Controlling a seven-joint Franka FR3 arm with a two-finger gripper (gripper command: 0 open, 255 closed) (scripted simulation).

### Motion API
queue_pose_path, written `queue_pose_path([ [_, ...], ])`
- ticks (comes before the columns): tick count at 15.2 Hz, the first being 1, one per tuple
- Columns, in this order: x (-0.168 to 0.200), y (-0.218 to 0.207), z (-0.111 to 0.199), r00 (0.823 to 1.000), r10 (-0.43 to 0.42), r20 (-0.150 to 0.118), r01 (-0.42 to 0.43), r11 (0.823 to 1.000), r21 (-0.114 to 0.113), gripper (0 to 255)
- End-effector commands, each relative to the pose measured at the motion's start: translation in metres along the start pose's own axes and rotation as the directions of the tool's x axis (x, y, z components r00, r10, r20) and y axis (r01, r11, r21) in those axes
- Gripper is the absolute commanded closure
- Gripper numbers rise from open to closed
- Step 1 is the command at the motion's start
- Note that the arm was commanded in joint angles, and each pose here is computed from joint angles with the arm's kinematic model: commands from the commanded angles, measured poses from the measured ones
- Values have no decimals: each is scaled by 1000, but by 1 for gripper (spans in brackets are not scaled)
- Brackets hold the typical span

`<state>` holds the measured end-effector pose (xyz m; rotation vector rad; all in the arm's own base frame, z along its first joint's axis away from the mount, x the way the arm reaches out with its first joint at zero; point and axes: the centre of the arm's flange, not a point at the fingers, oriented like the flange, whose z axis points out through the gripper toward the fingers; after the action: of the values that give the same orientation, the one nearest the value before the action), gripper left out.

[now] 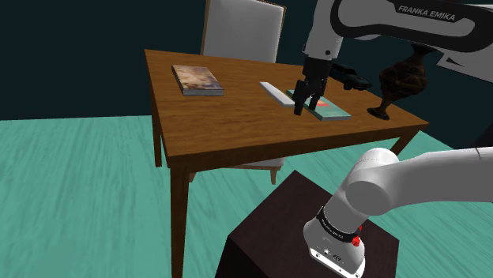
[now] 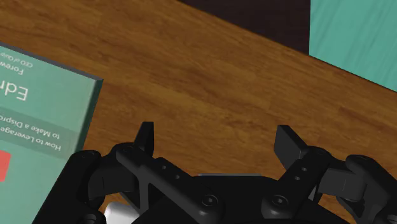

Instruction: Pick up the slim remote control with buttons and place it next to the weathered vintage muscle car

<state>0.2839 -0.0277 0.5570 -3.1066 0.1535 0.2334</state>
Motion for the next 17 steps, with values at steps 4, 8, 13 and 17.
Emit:
queue_pose_path([
  [4,33,12,-5,998,62,-27,-62,998,1,0],
  [8,75,32,-13,988,144,-63,-144,990,6,0],
  [13,126,61,-26,963,245,-107,-245,969,16,0],
  [17,161,87,-36,937,319,-139,-318,948,26,0],
])
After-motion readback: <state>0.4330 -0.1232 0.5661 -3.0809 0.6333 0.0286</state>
